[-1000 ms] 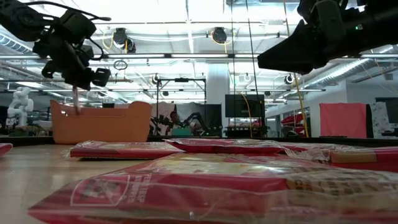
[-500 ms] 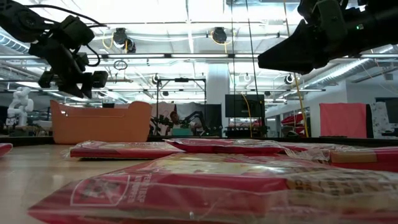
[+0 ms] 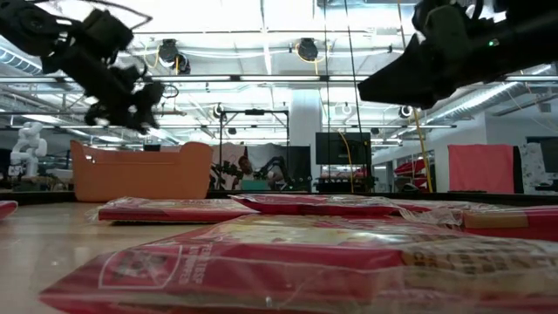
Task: Sort popcorn bags into baskets
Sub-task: Put the red popcorn bag into the orange bin
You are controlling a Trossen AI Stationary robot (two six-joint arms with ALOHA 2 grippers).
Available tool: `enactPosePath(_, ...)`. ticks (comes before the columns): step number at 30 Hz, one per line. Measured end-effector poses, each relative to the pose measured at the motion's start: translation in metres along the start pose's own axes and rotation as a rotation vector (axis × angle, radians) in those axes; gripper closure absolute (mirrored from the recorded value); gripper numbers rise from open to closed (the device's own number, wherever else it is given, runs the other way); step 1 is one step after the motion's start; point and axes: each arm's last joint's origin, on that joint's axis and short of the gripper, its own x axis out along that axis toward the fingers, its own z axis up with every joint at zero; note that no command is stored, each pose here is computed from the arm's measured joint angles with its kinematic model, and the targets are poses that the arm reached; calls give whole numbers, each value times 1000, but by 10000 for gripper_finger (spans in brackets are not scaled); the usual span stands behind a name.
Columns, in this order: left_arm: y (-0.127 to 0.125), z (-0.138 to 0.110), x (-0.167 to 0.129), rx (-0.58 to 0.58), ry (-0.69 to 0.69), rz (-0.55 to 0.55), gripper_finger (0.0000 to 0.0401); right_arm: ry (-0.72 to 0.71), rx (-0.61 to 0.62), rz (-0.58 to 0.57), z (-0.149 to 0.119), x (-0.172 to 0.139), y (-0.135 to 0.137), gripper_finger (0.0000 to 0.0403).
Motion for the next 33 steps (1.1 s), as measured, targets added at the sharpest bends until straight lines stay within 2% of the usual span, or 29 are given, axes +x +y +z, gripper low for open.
enactPosePath(5, -28, 4, -9, 49, -76, -241, 249, 17, 85, -47, -1, 5, -8, 232)
enactPosePath(13, -59, -10, -28, 127, -39, -444, 249, 81, 173, -136, -7, 13, -24, 232)
enactPosePath(18, -72, -19, -39, 228, -48, -500, 249, 187, 177, -152, -11, 16, -26, 232)
enactPosePath(23, -79, -23, -46, 258, -44, -543, 249, 333, 178, -105, -9, 17, -21, 232)
enactPosePath(28, -85, -29, -52, 279, -28, -596, 249, 485, 184, 23, -1, 13, -2, 232)
enactPosePath(33, -92, -35, -58, 303, -8, -643, 249, 630, 159, 7, 4, -1, 14, 232)
